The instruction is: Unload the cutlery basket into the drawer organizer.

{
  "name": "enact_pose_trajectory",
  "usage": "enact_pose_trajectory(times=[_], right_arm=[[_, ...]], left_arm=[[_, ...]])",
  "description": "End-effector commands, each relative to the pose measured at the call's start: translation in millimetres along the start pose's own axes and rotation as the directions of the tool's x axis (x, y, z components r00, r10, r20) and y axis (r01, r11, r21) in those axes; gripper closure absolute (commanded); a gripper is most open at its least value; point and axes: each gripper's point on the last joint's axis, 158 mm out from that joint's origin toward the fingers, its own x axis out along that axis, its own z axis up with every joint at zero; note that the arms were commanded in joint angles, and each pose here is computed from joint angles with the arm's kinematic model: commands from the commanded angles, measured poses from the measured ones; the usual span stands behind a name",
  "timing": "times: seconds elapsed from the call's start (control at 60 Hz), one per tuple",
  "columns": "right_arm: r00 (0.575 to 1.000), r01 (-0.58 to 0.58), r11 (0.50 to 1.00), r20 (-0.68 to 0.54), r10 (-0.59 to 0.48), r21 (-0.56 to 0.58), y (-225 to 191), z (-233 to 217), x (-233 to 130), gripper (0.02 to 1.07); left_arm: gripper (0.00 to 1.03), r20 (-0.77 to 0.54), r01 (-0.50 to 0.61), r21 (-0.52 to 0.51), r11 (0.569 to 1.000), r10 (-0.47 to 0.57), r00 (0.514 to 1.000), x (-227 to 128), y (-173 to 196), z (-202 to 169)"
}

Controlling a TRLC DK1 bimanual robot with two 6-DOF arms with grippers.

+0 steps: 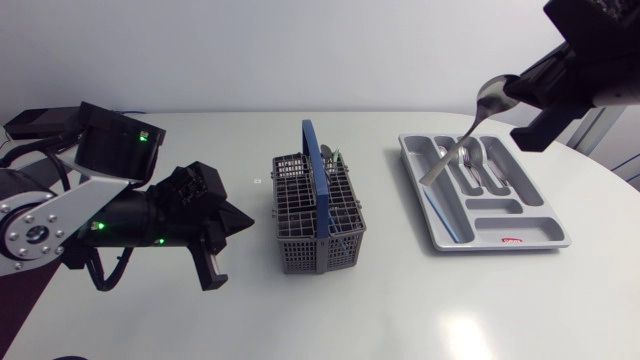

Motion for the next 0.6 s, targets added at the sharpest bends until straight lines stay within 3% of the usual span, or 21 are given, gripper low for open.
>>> enact_pose_trajectory(times=[0.0, 0.583], right_arm=[[1.000, -0.001, 1.000, -0.020, 0.000, -0.030, -3, -11, 14, 1.01], [0.986, -0.030, 0.998, -0.161, 0.037, 0.051, -59, -84, 93, 1.01]], left_arm=[[0.85, -0.006, 0.010, 0.016, 1.000, -0.010, 1.000, 4, -3, -1], [0.85, -0.007, 0.011, 0.017, 1.000, -0.011, 1.000, 5, -3, -3]])
